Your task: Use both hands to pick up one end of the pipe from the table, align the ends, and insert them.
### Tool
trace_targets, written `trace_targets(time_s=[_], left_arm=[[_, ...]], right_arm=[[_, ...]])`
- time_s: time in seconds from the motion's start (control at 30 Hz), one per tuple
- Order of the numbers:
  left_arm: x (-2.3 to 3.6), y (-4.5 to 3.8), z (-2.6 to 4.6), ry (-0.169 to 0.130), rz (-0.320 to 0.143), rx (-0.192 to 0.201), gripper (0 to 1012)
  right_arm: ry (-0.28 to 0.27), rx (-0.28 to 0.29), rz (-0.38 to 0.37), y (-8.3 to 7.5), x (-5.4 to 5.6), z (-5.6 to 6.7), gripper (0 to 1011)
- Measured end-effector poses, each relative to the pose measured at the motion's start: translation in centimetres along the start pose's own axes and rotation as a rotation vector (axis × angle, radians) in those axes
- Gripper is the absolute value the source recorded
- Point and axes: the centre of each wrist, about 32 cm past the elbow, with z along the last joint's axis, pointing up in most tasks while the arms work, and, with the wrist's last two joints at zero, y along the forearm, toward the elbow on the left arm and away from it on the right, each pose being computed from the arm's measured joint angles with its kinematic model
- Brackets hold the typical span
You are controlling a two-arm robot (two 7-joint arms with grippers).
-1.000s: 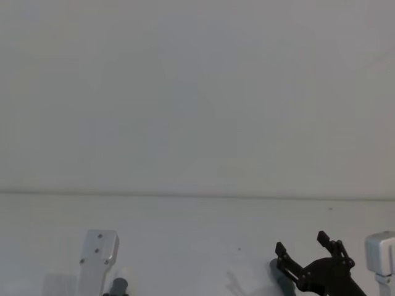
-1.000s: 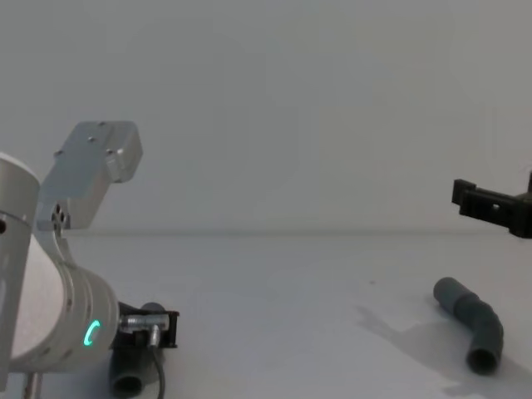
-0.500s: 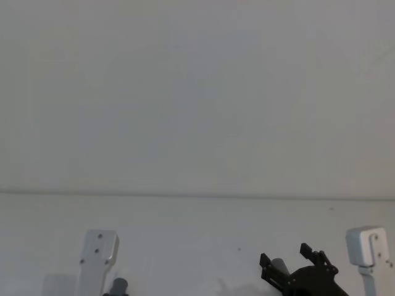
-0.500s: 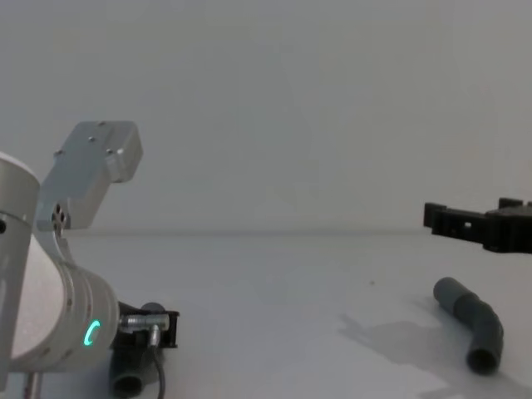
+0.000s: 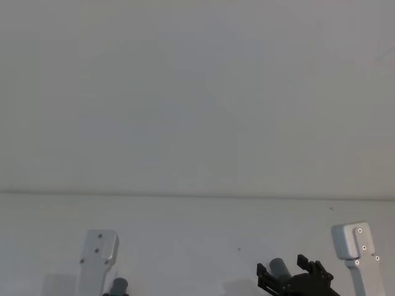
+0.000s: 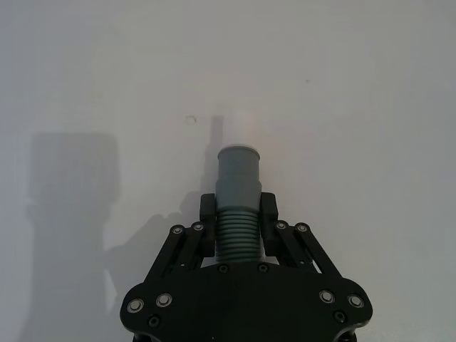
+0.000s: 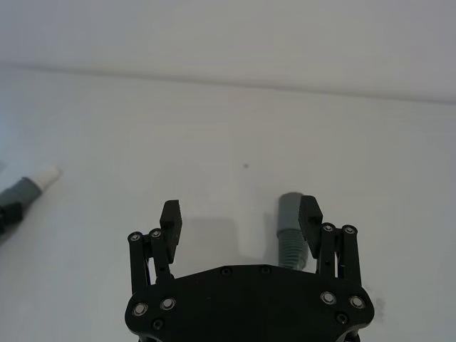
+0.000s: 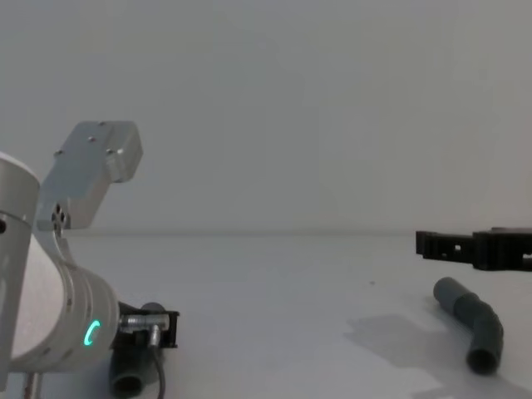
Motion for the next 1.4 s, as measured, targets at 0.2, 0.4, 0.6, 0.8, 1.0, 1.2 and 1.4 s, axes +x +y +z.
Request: trace_targets(time_s=[0.2, 0.4, 0.6, 0.8, 1.0, 1.2, 1.4], left_arm=[[0.0, 0.0, 0.0, 0.0, 0.0, 0.0, 327], [0.0, 0.0, 0.0, 0.0, 0.0, 0.0, 327], [0.0, 0.0, 0.0, 0.0, 0.0, 0.0, 327], [0.0, 0.0, 0.0, 0.0, 0.0, 0.0, 327], [0.0, 0.0, 0.0, 0.0, 0.0, 0.0, 327], [0.0, 0.0, 0.0, 0.0, 0.0, 0.0, 327], [0.0, 0.0, 0.0, 0.0, 0.0, 0.0, 327]], right_arm=[[-0.022, -0.043, -0.014, 0.1, 0.4, 0.5, 1001], [-0.04, -0.075, -0.018, 0.1, 0.8, 0.7, 1001], [-0.05, -0.109, -0.019, 0.2, 1.3, 0.9, 1001], [-0.049, -0.135, -0.029, 0.4, 1.6, 1.1, 1001], [-0.042, -0.153, -0.055, 0.8, 1.9, 1.0, 1001], [-0.033, -0.166, -0.077, 1.2, 2.1, 1.0, 1001], [-0.02, -0.183, -0.09, 1.5, 1.9, 0.9, 1001]])
